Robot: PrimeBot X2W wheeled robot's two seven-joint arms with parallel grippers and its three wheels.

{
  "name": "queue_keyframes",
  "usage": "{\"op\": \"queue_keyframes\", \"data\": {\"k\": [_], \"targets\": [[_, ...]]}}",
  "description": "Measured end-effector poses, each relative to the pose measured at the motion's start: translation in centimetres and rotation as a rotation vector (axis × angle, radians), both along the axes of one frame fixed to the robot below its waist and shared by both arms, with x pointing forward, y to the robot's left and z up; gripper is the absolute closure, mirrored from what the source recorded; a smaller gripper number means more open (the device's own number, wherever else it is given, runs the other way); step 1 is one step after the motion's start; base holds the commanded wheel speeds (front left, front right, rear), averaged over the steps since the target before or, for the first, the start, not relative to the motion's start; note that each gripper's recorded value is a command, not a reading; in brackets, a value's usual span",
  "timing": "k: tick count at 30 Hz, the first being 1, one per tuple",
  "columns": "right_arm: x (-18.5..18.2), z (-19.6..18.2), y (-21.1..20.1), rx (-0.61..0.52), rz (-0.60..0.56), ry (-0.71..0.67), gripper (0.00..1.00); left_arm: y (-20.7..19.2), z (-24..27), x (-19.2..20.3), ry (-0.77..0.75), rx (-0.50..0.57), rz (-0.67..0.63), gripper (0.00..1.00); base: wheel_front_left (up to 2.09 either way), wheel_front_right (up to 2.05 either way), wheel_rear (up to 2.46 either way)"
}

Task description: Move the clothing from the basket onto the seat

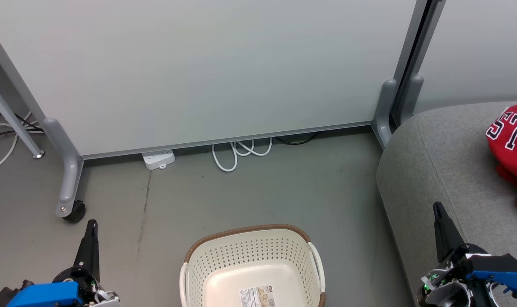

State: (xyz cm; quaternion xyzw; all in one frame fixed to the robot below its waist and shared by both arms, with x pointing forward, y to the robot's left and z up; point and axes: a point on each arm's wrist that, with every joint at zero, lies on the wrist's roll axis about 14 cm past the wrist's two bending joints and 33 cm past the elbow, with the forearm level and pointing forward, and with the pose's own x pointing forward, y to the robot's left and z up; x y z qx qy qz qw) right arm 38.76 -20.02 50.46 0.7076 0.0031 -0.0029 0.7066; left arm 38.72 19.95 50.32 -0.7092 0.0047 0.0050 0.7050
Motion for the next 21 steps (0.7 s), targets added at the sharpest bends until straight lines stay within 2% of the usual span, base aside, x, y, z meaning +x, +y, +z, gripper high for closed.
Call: {"op": "queue_keyframes", "data": {"k": [21], "targets": [[0.0,0.0,0.01,0.0,0.0,0.0,1.0,0.0,0.0,0.0,0.0,0.0,0.0,1.0,0.0,0.0,0.0]]}}
